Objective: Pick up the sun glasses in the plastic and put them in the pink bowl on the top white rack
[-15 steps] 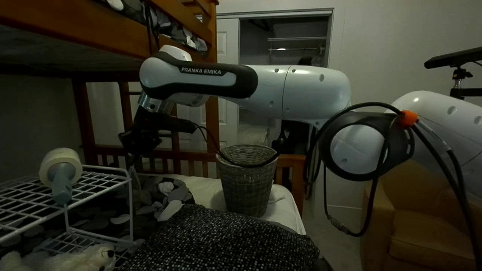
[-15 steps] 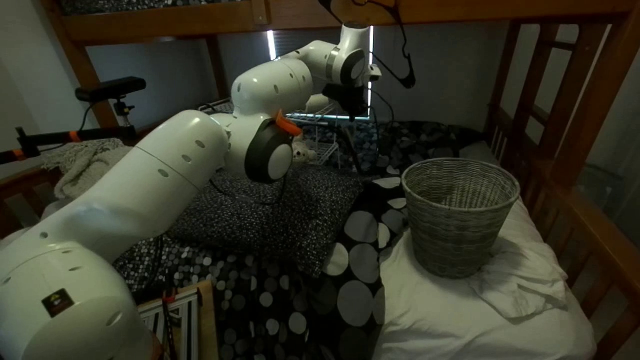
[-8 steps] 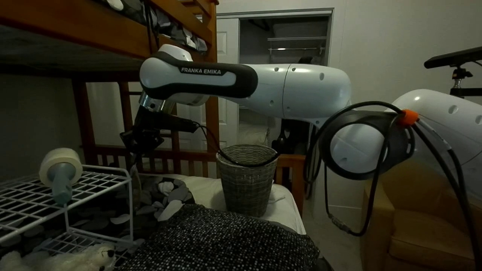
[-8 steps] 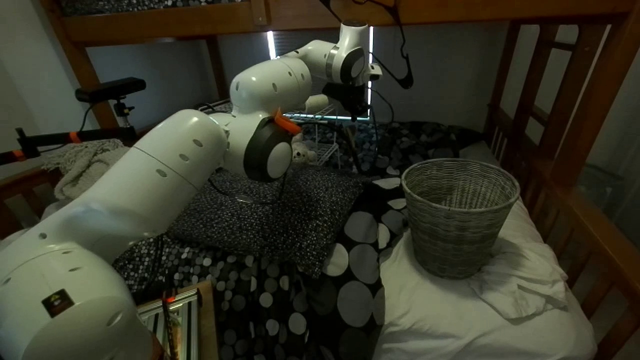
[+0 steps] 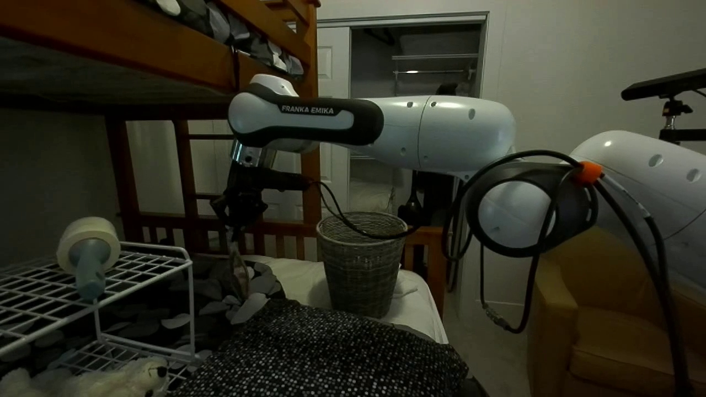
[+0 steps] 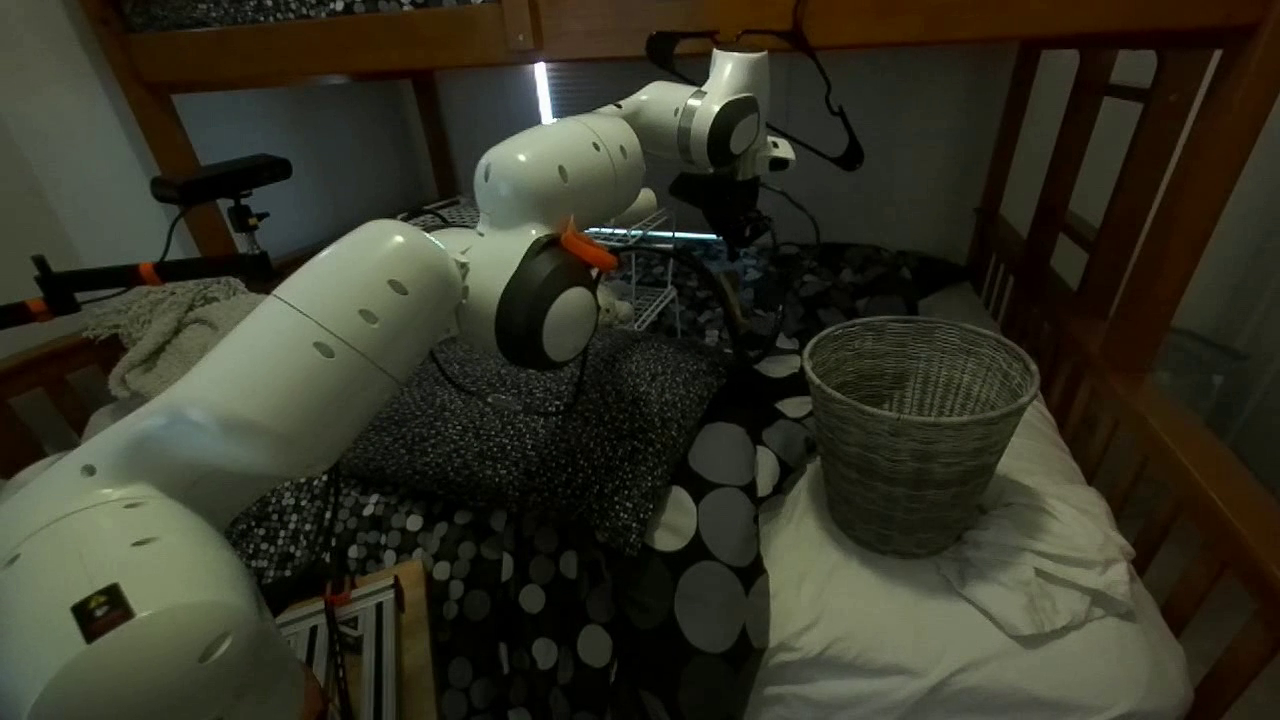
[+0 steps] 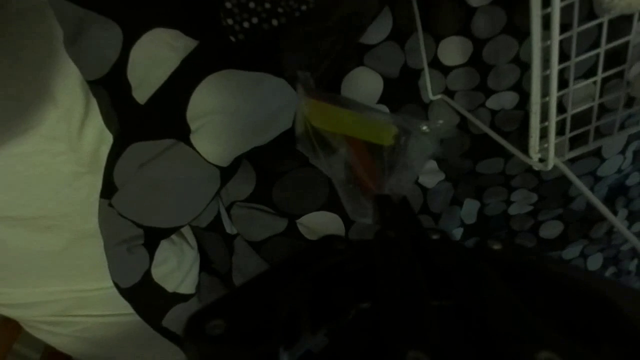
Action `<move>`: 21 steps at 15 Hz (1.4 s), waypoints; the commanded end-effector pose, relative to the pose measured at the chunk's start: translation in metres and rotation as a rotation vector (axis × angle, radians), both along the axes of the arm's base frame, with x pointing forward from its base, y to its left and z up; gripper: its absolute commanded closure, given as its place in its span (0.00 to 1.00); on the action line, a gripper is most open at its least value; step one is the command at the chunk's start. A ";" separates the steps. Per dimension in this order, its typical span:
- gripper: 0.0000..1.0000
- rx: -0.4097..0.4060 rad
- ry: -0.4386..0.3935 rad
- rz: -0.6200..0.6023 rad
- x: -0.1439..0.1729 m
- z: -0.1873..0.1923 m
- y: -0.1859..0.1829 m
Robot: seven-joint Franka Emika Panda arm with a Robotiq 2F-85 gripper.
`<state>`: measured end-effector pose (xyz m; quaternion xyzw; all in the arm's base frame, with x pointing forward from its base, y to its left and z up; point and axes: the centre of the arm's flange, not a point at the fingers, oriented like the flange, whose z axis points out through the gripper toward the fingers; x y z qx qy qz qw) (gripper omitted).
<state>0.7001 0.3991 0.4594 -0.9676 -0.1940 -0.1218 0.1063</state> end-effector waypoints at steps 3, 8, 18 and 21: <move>1.00 -0.169 -0.019 0.194 -0.065 -0.006 -0.050; 0.99 -0.134 -0.029 0.174 0.002 0.014 -0.026; 1.00 -0.246 -0.086 0.599 -0.047 0.027 -0.118; 1.00 -0.226 -0.179 0.739 -0.050 0.045 -0.129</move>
